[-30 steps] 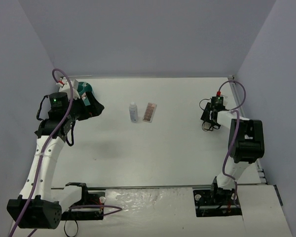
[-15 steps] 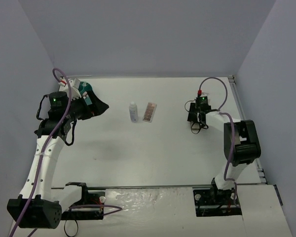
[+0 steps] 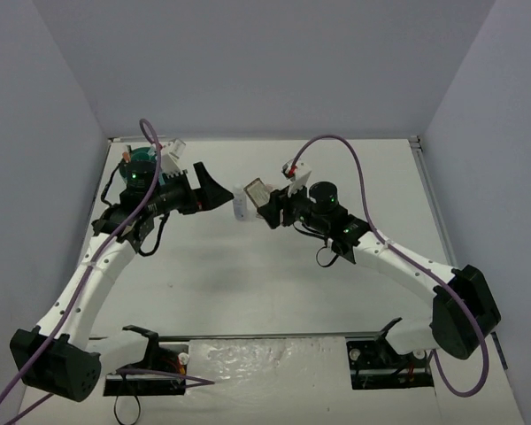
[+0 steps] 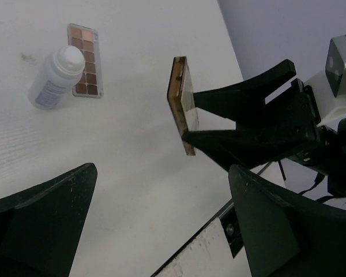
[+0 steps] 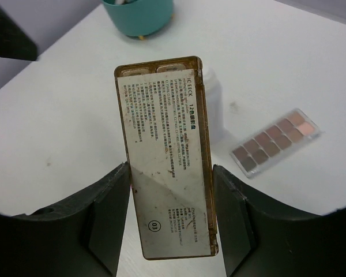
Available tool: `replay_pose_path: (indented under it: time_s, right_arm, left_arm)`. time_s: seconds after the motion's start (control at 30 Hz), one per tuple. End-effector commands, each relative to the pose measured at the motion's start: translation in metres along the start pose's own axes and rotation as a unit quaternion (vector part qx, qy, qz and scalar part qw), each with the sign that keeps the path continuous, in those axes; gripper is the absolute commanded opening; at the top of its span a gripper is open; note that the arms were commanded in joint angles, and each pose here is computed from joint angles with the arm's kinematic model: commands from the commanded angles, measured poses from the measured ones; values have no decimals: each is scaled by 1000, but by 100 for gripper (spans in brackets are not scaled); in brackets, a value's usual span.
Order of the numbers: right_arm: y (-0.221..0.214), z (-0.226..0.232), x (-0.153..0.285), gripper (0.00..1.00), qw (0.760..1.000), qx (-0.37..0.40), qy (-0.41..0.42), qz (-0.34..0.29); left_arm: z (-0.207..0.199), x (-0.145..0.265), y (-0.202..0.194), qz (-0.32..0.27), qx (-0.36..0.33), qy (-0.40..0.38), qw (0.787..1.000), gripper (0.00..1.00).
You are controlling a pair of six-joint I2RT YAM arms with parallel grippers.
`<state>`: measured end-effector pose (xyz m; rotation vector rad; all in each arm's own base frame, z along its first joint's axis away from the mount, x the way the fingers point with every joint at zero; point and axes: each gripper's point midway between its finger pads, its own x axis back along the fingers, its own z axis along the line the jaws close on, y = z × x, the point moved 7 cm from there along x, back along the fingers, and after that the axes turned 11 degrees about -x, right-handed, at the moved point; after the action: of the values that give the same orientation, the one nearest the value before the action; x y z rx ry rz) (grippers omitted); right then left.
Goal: Organize the makeup
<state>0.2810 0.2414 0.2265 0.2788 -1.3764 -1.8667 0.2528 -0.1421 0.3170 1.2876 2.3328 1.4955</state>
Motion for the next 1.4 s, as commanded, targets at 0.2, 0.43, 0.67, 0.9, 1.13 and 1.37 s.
replay_pose_path:
  time_s: [0.2, 0.43, 0.67, 0.9, 1.13, 1.37]
  right_arm:
    - [36, 71, 8, 13, 979, 35, 178, -91]
    - [35, 77, 8, 14, 976, 35, 196, -89]
    - [34, 77, 6, 15, 976, 35, 198, -84]
    - [31, 76, 3, 16, 977, 33, 197, -78]
    - [27, 73, 1, 23, 979, 33, 187, -71]
    - [30, 70, 1, 66, 983, 36, 168, -64]
  left_arm:
    - [-36, -7, 32, -67, -29, -39, 997, 97]
    - [-43, -18, 29, -57, -36, -44, 997, 80]
    - [-50, -27, 26, -51, -46, -51, 996, 50]
    - [-53, -31, 24, -48, -52, -46, 996, 23]
    - [-51, -32, 22, -45, -61, -37, 996, 0]
    - [-46, -27, 26, -54, -80, -10, 995, 0]
